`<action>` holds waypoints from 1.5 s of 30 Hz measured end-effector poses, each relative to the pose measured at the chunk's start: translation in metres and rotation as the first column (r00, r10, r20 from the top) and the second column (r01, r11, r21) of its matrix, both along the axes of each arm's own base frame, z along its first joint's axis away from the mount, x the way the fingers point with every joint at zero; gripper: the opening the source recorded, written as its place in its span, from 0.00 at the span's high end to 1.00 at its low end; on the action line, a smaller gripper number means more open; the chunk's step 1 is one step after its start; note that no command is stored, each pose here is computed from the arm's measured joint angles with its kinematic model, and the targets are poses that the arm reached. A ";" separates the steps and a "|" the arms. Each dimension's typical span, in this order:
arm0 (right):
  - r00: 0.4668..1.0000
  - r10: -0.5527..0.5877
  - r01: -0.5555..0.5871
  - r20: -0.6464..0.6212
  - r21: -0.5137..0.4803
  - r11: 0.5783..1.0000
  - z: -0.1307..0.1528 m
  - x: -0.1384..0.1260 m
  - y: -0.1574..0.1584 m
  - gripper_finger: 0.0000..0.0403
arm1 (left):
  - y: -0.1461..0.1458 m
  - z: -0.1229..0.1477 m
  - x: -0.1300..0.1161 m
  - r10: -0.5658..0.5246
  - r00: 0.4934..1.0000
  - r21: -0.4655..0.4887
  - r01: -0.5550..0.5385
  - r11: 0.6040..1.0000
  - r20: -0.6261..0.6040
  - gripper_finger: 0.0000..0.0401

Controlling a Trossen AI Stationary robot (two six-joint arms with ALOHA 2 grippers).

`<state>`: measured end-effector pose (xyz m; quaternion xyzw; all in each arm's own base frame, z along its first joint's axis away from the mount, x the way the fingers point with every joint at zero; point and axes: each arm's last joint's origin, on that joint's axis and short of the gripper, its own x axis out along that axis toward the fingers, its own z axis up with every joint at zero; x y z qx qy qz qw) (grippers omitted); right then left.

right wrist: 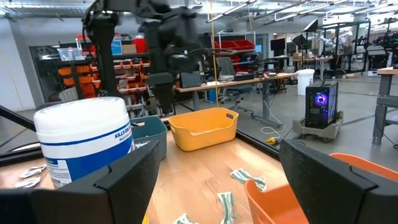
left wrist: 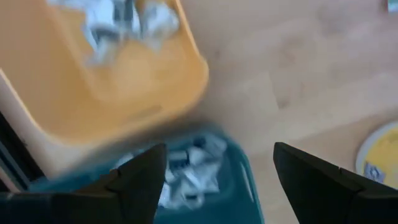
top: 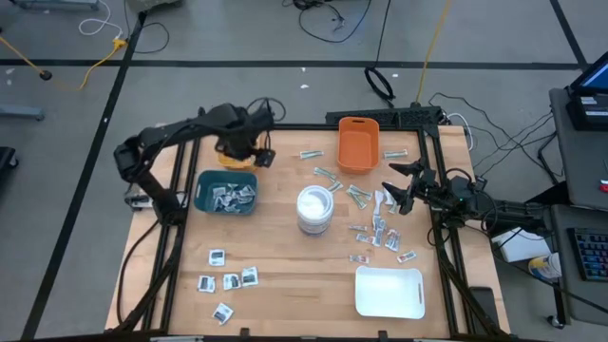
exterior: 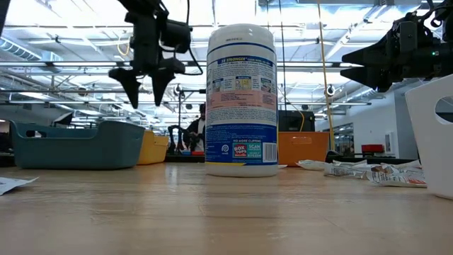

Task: Pick & Place First Aid Supplies
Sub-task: Put the black pad into the yellow bin

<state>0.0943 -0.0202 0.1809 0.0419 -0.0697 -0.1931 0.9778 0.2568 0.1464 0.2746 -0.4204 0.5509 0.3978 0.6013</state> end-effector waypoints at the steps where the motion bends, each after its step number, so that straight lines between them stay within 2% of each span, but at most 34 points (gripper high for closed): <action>1: 1.000 0.001 -0.001 0.000 0.000 1.000 0.000 0.000 0.000 0.20 | -0.009 -0.002 0.000 0.009 1.000 -0.007 -0.009 1.000 -0.006 0.27; 11: 1.000 0.000 0.000 0.000 0.000 1.000 0.000 0.000 0.000 0.20 | -0.092 -0.011 0.003 0.015 0.999 -0.069 -0.018 0.997 -0.034 0.31; 19: 1.000 0.000 0.000 0.000 0.000 1.000 0.000 0.000 0.000 0.19 | -0.148 -0.015 0.008 -0.009 0.998 -0.103 0.003 0.995 -0.057 0.29; 28: 1.000 0.001 -0.001 0.000 0.000 1.000 0.000 0.000 0.000 0.19 | -0.207 -0.015 0.008 -0.044 0.999 -0.113 0.043 0.993 -0.005 0.31; 33: 1.000 0.001 -0.001 0.000 0.000 1.000 0.000 0.000 0.000 0.19 | -0.244 -0.022 0.008 -0.144 0.989 -0.119 0.146 0.982 0.028 0.29; 38: 1.000 0.000 0.000 0.000 0.000 1.000 0.000 0.000 0.000 0.19 | -0.279 -0.031 0.003 -0.282 0.959 -0.116 0.284 0.952 0.036 0.29; 45: 1.000 0.000 0.000 0.000 0.000 1.000 0.000 0.000 0.000 0.19 | -0.308 -0.048 0.003 -0.405 0.913 -0.128 0.407 0.905 0.037 0.32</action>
